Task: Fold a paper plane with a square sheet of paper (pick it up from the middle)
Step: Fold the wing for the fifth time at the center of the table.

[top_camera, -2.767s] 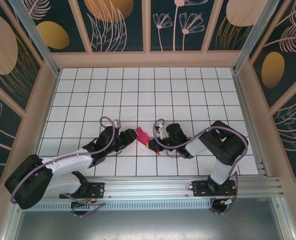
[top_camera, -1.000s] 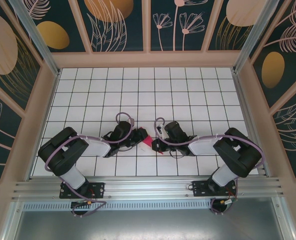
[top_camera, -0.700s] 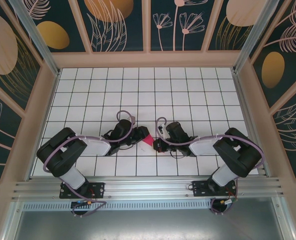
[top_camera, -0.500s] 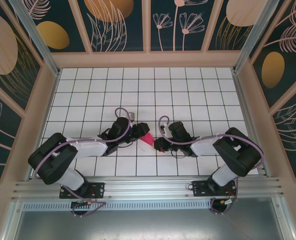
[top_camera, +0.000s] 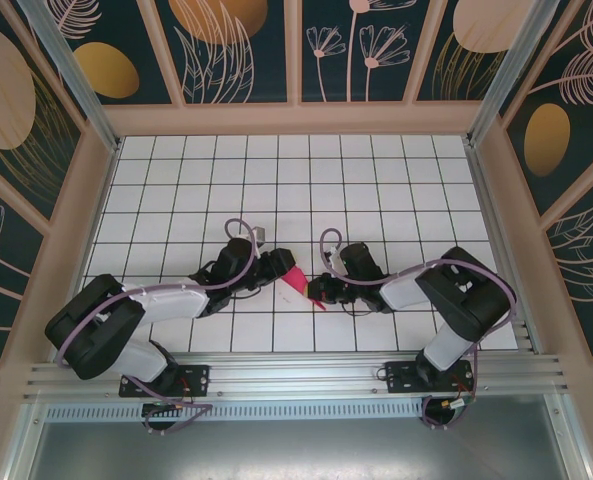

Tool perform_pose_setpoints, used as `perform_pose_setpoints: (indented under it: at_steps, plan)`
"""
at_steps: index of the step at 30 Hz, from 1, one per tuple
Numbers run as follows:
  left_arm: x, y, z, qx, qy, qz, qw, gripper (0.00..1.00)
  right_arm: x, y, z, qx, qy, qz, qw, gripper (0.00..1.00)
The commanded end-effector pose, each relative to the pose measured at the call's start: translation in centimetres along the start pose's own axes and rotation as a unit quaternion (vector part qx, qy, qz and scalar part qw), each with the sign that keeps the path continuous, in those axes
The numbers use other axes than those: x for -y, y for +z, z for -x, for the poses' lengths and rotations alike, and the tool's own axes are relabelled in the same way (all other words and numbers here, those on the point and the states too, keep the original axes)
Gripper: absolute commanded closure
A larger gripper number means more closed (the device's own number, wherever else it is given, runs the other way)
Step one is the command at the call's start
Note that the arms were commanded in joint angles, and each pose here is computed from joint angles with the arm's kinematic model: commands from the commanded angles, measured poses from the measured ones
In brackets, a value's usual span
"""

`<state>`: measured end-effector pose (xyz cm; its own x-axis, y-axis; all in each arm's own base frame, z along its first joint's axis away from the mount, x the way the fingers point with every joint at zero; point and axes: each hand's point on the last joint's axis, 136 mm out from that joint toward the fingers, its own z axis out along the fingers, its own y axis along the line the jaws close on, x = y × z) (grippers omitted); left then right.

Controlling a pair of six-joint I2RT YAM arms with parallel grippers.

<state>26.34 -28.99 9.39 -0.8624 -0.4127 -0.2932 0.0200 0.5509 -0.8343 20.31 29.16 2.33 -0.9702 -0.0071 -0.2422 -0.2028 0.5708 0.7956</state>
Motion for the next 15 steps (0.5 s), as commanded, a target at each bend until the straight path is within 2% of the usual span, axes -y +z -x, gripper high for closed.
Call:
perform_pose_setpoints:
  at_steps: [1,10,15]
  plan:
    - [-0.5,0.0,0.3,0.013,-0.003,0.005,1.000,0.53,0.0,0.4,0.4,0.004,0.032,0.009,0.999,1.00]
    - [-0.9,1.0,0.6,0.016,-0.002,0.011,1.000,0.56,0.8,0.8,0.2,-0.001,0.061,-0.001,0.998,1.00]
    - [-0.1,2.0,0.8,0.012,0.001,-0.007,1.000,0.56,0.9,1.1,0.1,-0.007,0.065,-0.002,0.998,1.00]
